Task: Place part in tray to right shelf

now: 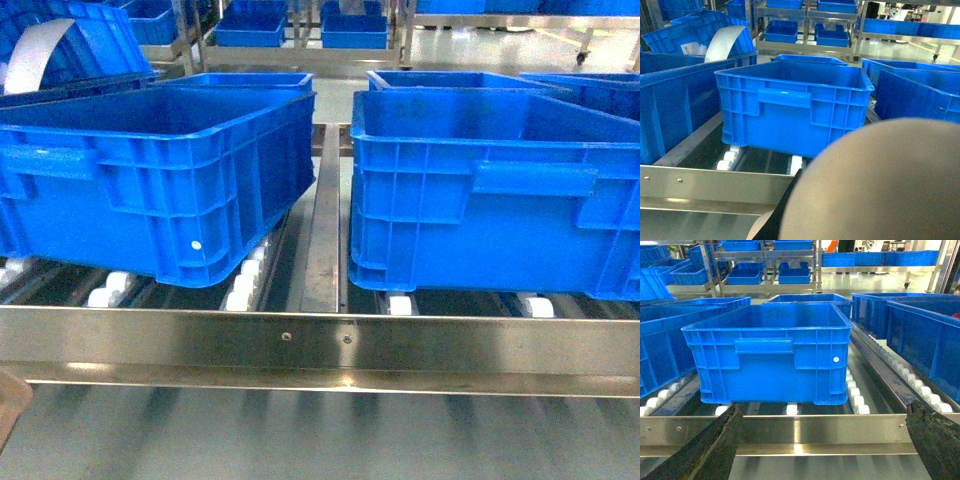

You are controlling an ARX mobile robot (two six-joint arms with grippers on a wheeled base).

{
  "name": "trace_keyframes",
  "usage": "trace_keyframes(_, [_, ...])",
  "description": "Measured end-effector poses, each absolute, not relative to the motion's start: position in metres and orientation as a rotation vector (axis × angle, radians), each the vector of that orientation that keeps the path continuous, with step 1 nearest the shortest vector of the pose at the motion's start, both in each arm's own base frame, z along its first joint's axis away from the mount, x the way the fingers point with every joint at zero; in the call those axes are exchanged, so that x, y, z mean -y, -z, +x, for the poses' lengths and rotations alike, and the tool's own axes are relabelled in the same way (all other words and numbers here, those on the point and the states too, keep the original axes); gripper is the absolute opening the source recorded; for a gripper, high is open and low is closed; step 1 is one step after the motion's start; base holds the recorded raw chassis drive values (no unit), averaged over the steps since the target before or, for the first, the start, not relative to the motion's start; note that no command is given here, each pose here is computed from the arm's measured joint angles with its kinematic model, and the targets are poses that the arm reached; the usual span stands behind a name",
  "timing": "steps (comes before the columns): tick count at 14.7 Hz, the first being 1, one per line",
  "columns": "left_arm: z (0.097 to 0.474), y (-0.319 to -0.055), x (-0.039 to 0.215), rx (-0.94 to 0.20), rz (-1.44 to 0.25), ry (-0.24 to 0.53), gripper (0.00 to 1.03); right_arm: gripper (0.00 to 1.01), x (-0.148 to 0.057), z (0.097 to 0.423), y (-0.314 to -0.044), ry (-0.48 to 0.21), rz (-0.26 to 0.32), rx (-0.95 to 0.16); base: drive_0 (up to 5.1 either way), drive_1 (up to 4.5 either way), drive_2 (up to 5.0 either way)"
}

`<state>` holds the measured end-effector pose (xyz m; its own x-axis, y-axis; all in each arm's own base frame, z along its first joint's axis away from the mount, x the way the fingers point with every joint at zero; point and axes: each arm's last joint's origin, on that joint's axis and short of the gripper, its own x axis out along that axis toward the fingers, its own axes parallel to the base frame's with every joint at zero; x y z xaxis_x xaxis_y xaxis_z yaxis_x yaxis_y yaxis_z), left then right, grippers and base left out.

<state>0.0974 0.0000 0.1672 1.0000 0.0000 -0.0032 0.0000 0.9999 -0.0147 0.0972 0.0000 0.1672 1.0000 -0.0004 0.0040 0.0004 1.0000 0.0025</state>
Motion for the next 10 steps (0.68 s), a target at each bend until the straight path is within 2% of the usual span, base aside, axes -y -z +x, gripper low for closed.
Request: trace_keyframes(10, [0.0974, -0.1672, 0.0000, -0.003, -0.015, 0.000, 0.13, 0.98, 0.0000, 0.0972, -0.1672, 0.000, 0.002, 0.004, 0.0, 0.00, 0.0])
